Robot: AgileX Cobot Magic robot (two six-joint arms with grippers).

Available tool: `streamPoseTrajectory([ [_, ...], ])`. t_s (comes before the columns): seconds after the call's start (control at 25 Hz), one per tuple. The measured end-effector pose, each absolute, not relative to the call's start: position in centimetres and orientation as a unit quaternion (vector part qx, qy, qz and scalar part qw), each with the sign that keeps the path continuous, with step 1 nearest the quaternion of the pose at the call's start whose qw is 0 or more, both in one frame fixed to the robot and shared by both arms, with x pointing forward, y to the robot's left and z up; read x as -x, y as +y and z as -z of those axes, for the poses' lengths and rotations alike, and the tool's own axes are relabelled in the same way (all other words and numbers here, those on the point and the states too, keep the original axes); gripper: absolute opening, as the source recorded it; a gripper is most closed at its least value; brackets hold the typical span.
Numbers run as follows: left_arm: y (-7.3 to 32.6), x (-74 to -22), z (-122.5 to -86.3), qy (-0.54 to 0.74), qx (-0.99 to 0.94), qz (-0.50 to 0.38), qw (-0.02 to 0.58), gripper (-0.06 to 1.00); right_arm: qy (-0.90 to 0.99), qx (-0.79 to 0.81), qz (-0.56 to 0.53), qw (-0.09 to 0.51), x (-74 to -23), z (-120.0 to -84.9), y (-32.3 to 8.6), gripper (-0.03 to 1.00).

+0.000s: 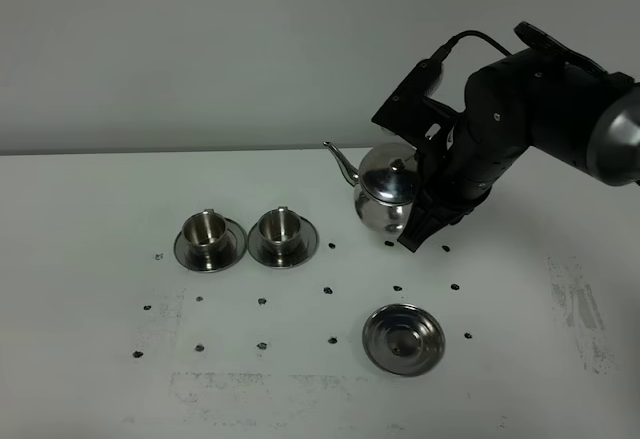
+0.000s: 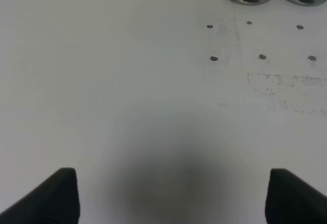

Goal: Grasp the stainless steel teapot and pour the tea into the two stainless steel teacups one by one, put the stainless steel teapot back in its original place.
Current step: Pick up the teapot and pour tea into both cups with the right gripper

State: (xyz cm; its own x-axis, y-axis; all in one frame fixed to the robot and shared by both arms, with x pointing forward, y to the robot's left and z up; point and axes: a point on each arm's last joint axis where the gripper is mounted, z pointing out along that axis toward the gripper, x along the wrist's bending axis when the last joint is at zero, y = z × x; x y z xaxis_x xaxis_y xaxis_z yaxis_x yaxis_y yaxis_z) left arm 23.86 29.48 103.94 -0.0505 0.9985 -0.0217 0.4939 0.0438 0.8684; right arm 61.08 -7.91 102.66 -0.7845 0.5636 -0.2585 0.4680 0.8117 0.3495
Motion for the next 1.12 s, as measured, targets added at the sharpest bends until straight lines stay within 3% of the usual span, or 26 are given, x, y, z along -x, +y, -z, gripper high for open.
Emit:
streamPoseTrajectory([
  [0.56, 29.5, -23.9, -103.9, 0.63, -0.592, -0.358, 0.353, 0.72, 0.968, -0.132, -0.103, 0.187, -63.5, -101.2, -4.3, 0.17],
  [1.12, 29.5, -23.9, -103.9, 0.63, -0.592, -0.358, 0.353, 0.72, 0.966, -0.045, -0.036, 0.254, -65.4, -99.0, -3.5, 0.17],
])
